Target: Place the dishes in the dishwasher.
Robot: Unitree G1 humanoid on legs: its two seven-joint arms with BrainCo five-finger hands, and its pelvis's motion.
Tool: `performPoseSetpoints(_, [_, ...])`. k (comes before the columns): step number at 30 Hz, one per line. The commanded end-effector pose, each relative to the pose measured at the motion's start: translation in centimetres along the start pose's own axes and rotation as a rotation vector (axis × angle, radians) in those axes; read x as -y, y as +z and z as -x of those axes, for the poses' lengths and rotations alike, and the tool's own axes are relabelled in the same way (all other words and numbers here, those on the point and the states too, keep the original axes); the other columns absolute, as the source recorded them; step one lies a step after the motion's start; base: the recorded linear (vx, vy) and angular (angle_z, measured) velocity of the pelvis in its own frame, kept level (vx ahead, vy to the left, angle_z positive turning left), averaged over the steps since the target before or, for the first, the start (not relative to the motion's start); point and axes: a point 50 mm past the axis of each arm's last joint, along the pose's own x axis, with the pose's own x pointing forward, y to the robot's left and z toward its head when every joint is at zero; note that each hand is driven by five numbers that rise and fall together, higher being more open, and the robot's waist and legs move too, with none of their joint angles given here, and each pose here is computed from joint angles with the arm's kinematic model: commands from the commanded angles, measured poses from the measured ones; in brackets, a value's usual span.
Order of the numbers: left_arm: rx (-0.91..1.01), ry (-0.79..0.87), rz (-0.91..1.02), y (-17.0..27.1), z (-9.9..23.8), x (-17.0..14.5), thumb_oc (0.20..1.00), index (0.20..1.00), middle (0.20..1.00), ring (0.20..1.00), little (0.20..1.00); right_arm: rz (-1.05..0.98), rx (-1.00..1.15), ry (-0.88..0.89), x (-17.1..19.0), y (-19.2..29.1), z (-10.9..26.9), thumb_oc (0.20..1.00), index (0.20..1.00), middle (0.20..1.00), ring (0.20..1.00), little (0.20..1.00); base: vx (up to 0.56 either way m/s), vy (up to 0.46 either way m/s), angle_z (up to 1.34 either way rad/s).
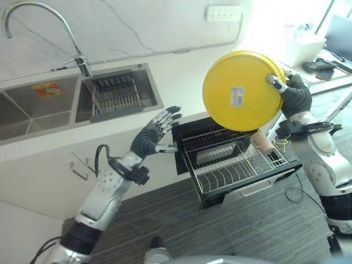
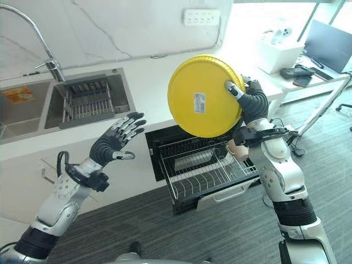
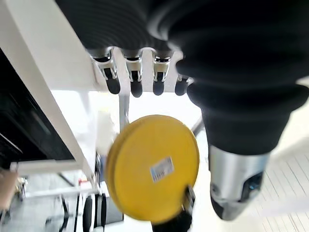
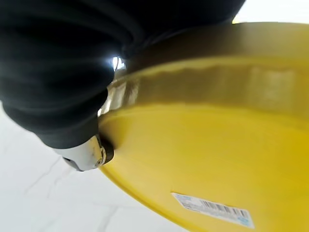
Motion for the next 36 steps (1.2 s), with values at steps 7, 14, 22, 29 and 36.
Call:
performPoseSetpoints(7, [-0.341, 0.433, 0.039, -7.8, 6.6, -4.2, 1.000, 1.000, 1.000, 1.000, 1.000, 0.318, 0.155, -0.046, 1.5, 3.7, -1.7, 0.200, 0.200, 0.200, 0.200, 0.200, 0.04, -0.035, 0.01])
performPoseSetpoints(14, [-0.582, 0.600, 0.102, -13.1, 12.6, -4.0, 1.000, 1.000, 1.000, 1.000, 1.000, 0.521, 0.141, -0.008, 1.7, 3.4, -1.0, 0.200, 0.200, 0.200, 0.200, 0.200, 0.00, -0.002, 0.00])
performPoseSetpoints(22, [-0.635, 0.654, 0.092, -13.9, 14.0, -4.5, 1.000, 1.000, 1.000, 1.000, 1.000, 0.812, 0.105, 0.107, 1.2, 2.7, -0.5, 0.200, 0.200, 0.200, 0.200, 0.200, 0.00, 0.000, 0.00])
performPoseSetpoints(29, [-0.643, 0.670, 0.084, -13.8, 14.5, -5.1, 1.000, 1.000, 1.000, 1.000, 1.000, 1.083, 0.122, 0.113, 1.3, 2.6, -0.6, 0.200, 0.200, 0.200, 0.200, 0.200, 0.03, 0.005, 0.01])
performPoseSetpoints(36, [-0.645, 0.633, 0.067, -13.4, 14.3, -5.6, 1.000, 1.000, 1.000, 1.000, 1.000, 1.334, 0.156, 0.105, 2.0, 2.6, -1.3, 0.200, 0.200, 0.200, 0.200, 0.200, 0.00, 0.000, 0.00])
